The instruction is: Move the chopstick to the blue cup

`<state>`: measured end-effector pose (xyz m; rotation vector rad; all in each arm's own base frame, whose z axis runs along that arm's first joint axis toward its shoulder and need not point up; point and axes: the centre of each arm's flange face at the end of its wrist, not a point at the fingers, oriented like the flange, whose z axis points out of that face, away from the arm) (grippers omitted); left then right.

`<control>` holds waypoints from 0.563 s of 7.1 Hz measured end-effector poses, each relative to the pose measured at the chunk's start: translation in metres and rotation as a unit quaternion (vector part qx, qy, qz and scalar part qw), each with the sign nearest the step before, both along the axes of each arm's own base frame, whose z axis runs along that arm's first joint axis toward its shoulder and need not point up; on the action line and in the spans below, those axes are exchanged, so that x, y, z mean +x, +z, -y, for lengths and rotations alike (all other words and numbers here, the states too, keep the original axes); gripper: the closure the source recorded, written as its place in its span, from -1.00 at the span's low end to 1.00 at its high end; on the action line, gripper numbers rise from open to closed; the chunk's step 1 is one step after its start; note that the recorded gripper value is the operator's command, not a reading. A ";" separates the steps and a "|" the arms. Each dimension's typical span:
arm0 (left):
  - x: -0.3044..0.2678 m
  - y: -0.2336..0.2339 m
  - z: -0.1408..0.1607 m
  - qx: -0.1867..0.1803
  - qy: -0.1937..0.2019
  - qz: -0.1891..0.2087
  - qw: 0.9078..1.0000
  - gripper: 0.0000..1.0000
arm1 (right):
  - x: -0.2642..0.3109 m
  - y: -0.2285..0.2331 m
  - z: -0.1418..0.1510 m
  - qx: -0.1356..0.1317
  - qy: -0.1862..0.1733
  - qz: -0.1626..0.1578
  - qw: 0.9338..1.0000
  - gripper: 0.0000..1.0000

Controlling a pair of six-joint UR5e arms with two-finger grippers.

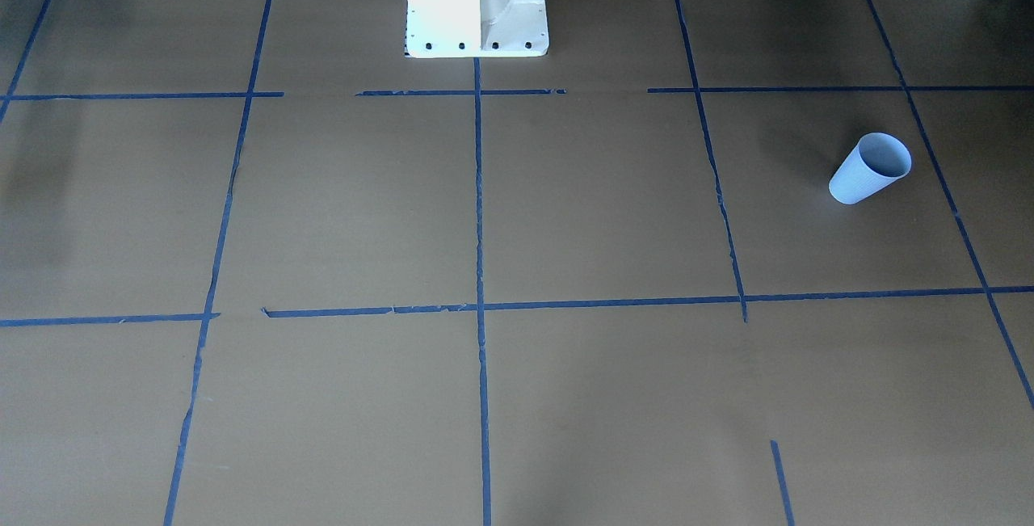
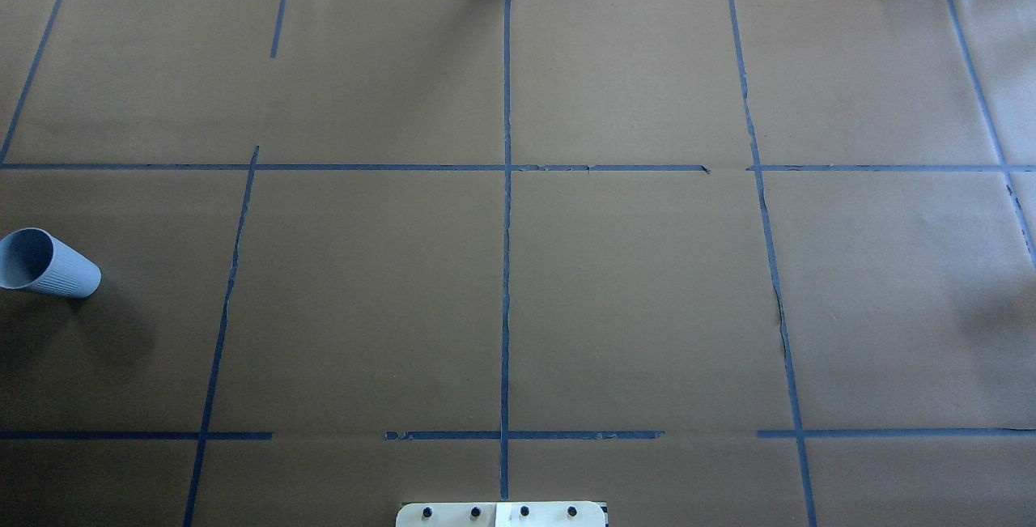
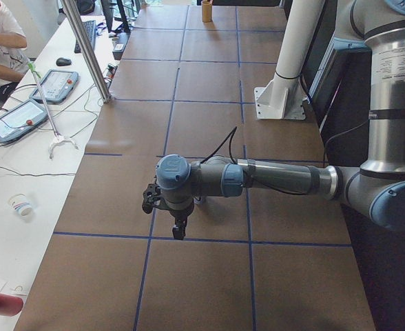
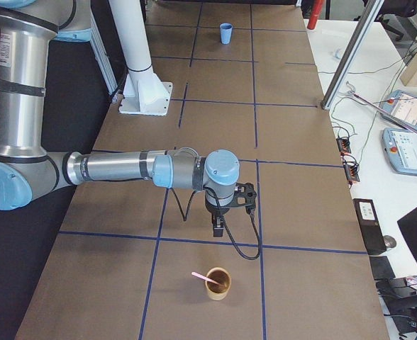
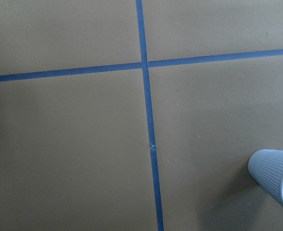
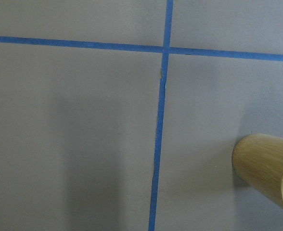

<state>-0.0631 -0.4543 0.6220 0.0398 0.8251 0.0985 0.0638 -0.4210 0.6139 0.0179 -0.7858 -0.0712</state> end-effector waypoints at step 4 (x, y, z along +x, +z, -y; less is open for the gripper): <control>0.001 -0.007 0.001 0.007 0.001 0.002 1.000 -1.00 | 0.000 0.000 0.000 0.000 0.001 0.000 1.000 -1.00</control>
